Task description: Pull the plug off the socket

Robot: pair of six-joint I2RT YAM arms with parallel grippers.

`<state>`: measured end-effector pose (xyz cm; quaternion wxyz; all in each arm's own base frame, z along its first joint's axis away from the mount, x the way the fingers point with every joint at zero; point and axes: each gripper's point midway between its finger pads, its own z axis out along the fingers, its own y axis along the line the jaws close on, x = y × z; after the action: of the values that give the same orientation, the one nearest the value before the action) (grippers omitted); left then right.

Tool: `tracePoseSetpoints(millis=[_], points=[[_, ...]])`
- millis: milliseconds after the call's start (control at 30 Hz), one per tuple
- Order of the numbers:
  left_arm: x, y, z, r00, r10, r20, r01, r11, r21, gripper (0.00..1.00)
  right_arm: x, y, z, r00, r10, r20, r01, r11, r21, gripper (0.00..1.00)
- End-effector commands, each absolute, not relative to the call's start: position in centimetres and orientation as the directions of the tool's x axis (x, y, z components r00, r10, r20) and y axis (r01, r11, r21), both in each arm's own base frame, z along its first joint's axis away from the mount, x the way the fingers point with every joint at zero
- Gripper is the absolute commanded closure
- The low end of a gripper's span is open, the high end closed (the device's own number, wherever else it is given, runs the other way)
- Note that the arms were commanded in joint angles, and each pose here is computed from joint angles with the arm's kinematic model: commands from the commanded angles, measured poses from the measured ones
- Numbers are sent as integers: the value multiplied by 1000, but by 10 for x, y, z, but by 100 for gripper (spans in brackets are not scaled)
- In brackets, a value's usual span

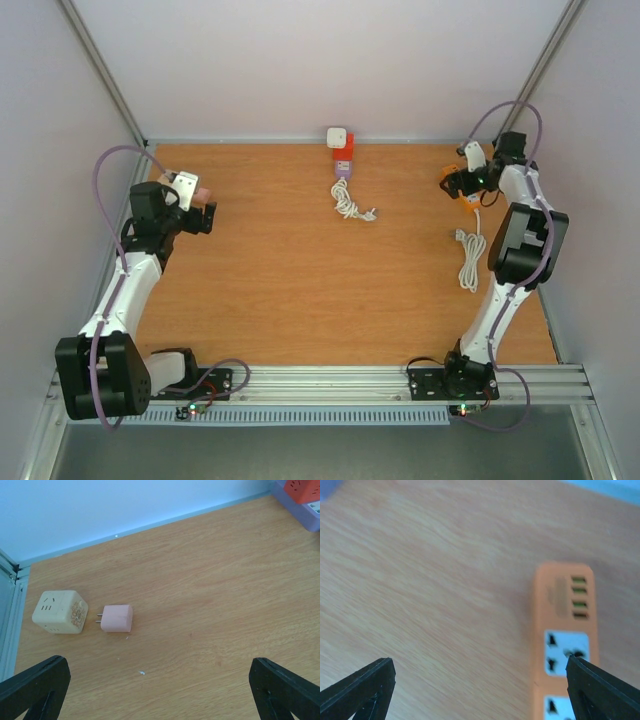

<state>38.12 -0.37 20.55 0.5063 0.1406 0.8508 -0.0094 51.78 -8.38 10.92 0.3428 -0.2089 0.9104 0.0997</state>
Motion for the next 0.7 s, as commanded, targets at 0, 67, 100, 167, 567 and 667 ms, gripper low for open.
tracePoseSetpoints(millis=[0, 67, 100, 167, 567, 667], points=[[386, -4, 213, -432, 221, -874, 244, 962, 122, 0, 526, -29, 148, -621, -305, -722, -490, 870, 54, 6], [385, -4, 211, -436, 220, -873, 246, 962, 119, 0, 526, 4, 151, -616, -314, -722, -514, 855, 67, 6], [385, -4, 211, -436, 220, -872, 248, 962, 119, 0, 525, 20, 151, -611, -320, -723, -526, 848, 69, 6], [384, -4, 211, -436, 219, -873, 244, 962, 119, 0, 522, 50, 151, -602, -333, -726, -550, 832, 74, 6], [381, -5, 211, -427, 222, -877, 248, 961, 123, 0, 503, 176, 119, -617, -371, -695, -616, 777, 132, 10], [381, -5, 210, -427, 222, -876, 248, 961, 123, 0, 502, 194, 110, -628, -368, -685, -611, 779, 141, 11]])
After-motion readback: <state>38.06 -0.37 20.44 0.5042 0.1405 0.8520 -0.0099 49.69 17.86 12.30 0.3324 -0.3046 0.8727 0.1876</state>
